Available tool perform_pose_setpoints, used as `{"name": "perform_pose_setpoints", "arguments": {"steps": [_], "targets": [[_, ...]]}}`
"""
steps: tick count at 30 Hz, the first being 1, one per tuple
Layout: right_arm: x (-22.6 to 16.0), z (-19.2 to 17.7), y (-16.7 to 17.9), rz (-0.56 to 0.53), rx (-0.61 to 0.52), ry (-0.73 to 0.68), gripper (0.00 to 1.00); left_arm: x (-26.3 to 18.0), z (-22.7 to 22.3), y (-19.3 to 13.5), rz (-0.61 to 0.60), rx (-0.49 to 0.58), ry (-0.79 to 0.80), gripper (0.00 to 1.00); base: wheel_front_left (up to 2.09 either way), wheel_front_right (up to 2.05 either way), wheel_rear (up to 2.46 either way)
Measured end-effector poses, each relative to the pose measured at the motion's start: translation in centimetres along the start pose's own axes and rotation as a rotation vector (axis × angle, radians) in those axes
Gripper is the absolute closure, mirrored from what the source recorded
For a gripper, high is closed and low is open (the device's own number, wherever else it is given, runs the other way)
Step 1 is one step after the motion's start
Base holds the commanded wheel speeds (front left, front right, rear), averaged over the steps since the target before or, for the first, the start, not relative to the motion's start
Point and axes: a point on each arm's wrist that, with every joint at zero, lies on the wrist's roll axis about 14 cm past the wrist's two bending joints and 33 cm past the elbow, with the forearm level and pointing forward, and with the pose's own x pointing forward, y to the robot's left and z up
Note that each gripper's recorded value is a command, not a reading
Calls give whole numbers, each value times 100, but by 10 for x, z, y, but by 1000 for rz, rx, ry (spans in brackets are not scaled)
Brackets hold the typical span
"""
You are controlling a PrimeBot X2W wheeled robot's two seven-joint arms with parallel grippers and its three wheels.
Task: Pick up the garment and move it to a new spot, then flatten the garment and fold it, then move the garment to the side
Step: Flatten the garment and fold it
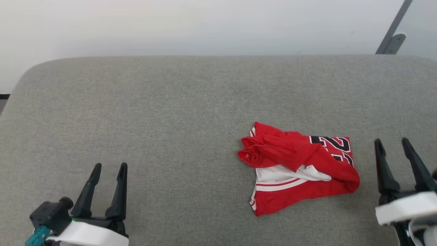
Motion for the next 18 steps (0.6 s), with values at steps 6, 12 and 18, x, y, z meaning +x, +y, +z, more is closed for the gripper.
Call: {"name": "perform_pose_setpoints", "arguments": {"steps": [6,12,18], "targets": [[-25,7,3,-31,-12,-38,0,-17,10,3,19,37,-28,0,0,0,0],[-44,5,7,-37,-23,-31,0,-39,5,9,65,39,-15,0,0,0,0],[-48,8,7,-56,-16,-44,0,-47,4,13,87,49,-7,0,0,0,0]]}}
